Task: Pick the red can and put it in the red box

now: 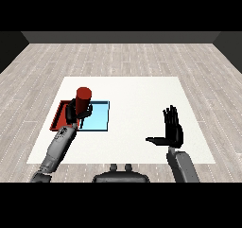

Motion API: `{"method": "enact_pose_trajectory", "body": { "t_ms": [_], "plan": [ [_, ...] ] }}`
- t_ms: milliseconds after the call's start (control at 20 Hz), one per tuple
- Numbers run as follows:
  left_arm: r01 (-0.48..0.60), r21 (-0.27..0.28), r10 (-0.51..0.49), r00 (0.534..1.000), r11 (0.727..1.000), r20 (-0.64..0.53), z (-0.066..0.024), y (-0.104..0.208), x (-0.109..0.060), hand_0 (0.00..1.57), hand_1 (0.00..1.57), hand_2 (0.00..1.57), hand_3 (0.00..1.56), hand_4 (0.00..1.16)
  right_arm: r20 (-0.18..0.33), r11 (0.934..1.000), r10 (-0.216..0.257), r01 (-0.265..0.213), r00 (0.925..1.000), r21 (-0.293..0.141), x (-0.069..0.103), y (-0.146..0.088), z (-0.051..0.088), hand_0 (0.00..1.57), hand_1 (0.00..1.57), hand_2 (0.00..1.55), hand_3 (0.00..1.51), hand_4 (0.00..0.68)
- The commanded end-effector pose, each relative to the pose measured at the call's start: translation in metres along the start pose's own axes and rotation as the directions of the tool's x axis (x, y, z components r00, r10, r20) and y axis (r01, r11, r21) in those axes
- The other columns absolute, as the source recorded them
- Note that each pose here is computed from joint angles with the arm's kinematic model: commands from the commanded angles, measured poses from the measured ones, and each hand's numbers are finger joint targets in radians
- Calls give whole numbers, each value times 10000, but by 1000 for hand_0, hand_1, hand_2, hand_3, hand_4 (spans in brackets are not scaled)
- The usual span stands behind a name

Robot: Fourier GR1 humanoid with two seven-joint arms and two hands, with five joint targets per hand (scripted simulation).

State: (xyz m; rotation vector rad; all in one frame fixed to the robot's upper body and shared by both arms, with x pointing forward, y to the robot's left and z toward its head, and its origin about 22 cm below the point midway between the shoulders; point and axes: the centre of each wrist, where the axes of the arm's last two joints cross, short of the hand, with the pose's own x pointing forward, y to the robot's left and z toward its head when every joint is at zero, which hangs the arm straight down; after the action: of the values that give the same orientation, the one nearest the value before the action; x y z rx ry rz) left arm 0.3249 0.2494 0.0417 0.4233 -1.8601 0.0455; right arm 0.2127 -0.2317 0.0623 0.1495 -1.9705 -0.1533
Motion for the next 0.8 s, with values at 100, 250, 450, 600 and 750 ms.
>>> {"method": "enact_pose_trajectory", "body": {
  "t_ms": [100, 250, 450, 600, 750],
  "plan": [
    [2558, 425, -2439, 9517, 9658, -1866, -298, 853, -263, 1571, 1571, 1550, 1488, 1112, -319, 9996, -199, 192, 9993, -216, -171, -224, -56, 0, 0, 0, 0, 0],
    [3710, 93, -3518, 8880, 9286, -2962, -211, 897, -646, 1571, 1571, 1559, 1493, 1059, -217, 9986, 2, -14, 9998, -537, -190, -93, -82, 0, 0, 0, 0, 0],
    [4630, -411, -4293, 7806, 8854, -4542, -240, 1181, -879, 1571, 1571, 1524, 1430, 1022, -171, 9989, 170, -177, 9997, -431, -199, -70, -215, 0, 0, 0, 0, 0],
    [5336, -1033, -4956, 6734, 8394, -5486, -140, 1205, -1066, 1232, 1232, 1150, 1068, 922, -317, 9993, 64, -76, 9995, -370, -329, -165, -126, 0, 0, 0, 0, 0],
    [5491, -1515, -5183, 6105, 8219, -5989, -123, 980, -1173, 632, 632, 598, 0, 771, -346, 9976, 358, -377, 9988, -581, -418, -73, -181, 0, 0, 0, 0, 0]
  ]
}}
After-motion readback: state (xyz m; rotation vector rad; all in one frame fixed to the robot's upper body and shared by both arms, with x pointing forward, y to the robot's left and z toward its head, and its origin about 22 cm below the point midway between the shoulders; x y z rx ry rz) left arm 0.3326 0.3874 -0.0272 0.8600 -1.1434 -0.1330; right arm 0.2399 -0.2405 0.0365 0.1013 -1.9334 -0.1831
